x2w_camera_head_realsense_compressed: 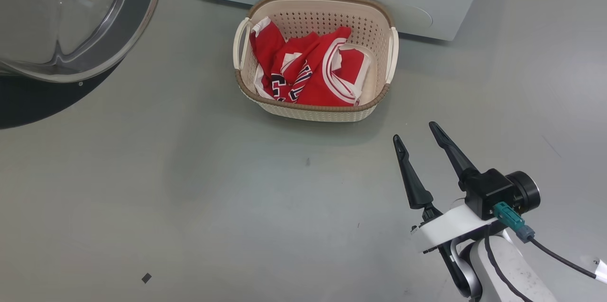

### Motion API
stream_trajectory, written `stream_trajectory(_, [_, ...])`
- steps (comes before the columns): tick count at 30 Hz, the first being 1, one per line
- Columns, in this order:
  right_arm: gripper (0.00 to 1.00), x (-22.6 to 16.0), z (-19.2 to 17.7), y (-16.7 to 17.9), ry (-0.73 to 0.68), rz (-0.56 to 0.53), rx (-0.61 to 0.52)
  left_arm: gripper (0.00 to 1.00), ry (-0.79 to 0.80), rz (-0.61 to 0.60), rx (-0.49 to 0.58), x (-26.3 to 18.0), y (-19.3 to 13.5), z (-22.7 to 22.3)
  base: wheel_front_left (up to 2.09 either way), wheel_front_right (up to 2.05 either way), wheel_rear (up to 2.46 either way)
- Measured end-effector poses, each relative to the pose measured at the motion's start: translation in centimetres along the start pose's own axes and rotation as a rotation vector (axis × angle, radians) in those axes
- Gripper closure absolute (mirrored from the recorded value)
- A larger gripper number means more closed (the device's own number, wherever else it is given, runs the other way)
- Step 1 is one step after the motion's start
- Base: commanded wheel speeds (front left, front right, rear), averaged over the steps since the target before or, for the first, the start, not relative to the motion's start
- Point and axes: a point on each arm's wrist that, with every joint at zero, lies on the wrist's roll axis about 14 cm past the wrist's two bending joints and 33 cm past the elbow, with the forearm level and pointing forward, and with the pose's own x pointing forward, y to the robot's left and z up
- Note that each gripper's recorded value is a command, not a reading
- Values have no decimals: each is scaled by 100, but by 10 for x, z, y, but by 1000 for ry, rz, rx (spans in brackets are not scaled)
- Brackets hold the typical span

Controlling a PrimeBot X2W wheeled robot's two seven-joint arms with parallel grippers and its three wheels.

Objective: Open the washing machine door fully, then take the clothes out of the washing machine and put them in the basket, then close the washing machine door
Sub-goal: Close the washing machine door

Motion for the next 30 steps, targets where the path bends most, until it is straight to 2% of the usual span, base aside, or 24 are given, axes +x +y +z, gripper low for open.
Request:
stream_trajectory(3, [0, -2, -1, -3, 2, -11, 0, 100, 11, -3, -33, 6, -4, -8, 0, 0, 0])
stream_trajectory(7, [0, -3, -1, -7, 3, -21, 1, 100, 22, 8, -25, 12, -6, -14, 0, 0, 0])
stream_trajectory(20, [0, -5, -3, -19, 5, -54, 5, 100, 123, 117, 27, 26, 21, -60, 0, 0, 0])
stream_trajectory(30, [0, -6, -6, -24, 11, -66, 8, 100, 186, 96, 35, 33, 6, -80, 0, 0, 0])
